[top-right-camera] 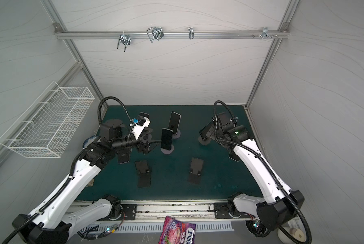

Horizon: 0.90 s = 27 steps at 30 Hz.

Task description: Remove the phone from the phone stand

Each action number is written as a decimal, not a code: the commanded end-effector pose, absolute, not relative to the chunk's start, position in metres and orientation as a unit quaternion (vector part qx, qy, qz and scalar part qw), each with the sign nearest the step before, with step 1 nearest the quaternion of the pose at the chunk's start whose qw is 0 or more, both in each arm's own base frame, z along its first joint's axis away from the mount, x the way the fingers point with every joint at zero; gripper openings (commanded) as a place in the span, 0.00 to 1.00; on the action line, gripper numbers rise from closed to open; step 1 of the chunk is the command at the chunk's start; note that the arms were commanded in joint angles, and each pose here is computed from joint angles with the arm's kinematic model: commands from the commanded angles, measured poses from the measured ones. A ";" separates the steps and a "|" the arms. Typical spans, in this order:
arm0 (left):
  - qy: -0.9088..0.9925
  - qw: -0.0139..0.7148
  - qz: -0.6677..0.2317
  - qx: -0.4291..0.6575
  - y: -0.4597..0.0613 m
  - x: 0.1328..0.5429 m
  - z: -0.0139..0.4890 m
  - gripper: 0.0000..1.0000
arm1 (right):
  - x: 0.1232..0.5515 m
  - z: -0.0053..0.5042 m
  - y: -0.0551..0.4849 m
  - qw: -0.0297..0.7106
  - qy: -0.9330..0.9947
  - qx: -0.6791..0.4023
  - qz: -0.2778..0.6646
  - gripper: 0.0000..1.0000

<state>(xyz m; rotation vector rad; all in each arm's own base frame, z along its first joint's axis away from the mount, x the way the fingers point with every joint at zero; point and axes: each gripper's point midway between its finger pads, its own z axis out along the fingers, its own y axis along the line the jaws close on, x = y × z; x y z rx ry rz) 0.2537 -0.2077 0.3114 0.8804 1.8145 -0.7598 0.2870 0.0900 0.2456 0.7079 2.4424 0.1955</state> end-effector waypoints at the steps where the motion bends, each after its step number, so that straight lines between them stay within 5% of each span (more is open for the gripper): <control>1: 0.698 0.518 -0.309 0.386 -0.210 0.246 0.335 0.92 | 0.295 0.249 0.087 0.292 0.909 0.290 0.064 0.99; 11: 0.665 0.513 -0.333 0.429 -0.219 0.223 0.333 0.92 | 0.331 0.234 0.098 0.276 0.898 0.341 0.042 0.94; 27: 0.667 0.506 -0.326 0.440 -0.222 0.223 0.324 0.92 | 0.380 0.201 0.101 0.277 0.881 0.384 -0.028 0.99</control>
